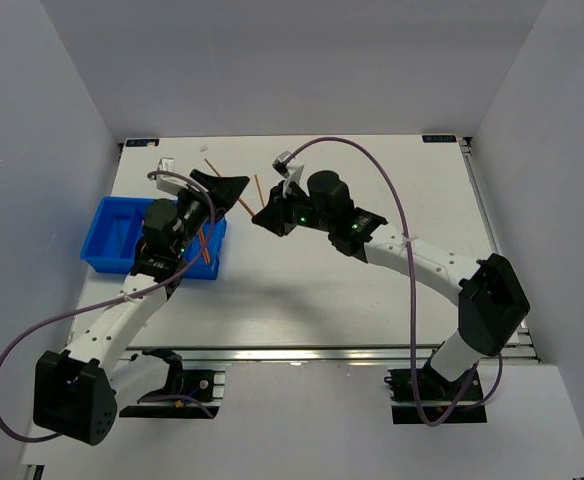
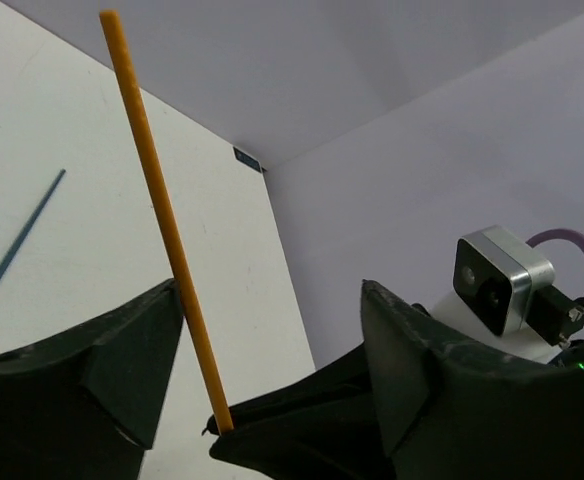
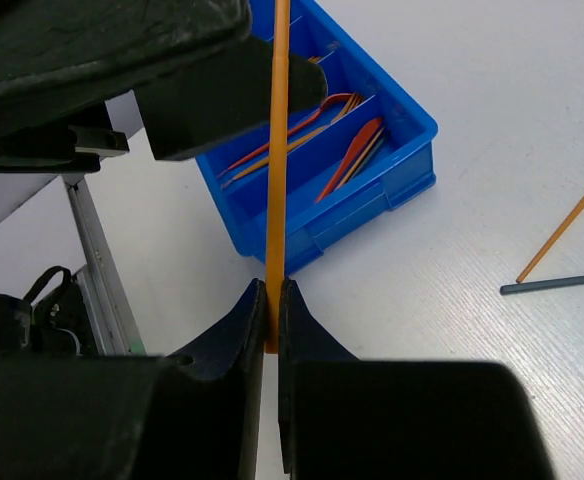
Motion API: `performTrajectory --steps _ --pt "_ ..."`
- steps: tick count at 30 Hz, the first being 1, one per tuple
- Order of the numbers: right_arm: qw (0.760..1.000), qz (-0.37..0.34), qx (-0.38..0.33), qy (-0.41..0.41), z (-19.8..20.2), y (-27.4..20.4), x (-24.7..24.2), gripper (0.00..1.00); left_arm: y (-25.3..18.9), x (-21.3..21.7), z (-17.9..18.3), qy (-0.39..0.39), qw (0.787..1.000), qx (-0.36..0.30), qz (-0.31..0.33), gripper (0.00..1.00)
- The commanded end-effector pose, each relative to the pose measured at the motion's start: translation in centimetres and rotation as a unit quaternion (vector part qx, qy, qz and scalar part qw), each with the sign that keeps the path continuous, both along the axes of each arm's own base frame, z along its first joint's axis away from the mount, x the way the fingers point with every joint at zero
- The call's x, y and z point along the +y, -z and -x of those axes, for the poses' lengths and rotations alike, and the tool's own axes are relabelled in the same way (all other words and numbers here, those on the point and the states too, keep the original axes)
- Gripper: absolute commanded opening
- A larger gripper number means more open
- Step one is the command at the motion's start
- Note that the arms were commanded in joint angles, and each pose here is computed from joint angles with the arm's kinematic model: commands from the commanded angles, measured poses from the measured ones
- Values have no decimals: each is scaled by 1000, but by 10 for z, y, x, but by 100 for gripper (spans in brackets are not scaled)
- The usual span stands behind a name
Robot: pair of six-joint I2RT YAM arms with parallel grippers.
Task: Sort the eating utensils into containers
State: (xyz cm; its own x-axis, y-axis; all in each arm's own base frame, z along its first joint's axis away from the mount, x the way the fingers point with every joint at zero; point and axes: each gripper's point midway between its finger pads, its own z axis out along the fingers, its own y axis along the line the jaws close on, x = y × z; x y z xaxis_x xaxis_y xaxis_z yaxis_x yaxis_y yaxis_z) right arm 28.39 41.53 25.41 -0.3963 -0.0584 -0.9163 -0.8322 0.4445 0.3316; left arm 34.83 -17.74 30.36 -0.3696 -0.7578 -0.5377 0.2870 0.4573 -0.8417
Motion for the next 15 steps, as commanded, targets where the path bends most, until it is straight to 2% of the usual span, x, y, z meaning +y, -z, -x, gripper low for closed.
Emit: performTrajectory --steps 1,2,4,5,7,9,11,13,14,15 --pt "999 -33 -11 -1 11 -32 4 0 -5 12 4 -32 999 -3 -5 77" --pt "999 -31 -13 5 11 -32 2 0 -4 16 4 -42 999 -3 -11 68" --pt "1000 -23 -8 8 12 -28 2 0 1 18 4 -47 999 5 -19 63" --pt "1000 -20 -9 14 11 -27 1 0 1 18 4 -47 999 3 -24 55" --pt "1000 -15 -9 18 9 -24 0 0 2 16 5 -41 999 5 -26 49" --pt "1000 -17 -12 16 8 -28 2 0 5 13 5 -32 999 9 -28 29" --pt "1000 -13 -15 12 7 -28 4 0 7 13 4 -30 998 14 -44 0" --pt "1000 -11 -21 15 5 -31 3 0 12 16 -1 -35 996 27 -82 0" --pt "999 -9 -24 28 1 -31 0 7 14 19 -2 -44 993 33 -101 0" --pt "999 -7 -25 40 -4 -31 -5 28 31 36 -5 -80 984 71 -140 0"
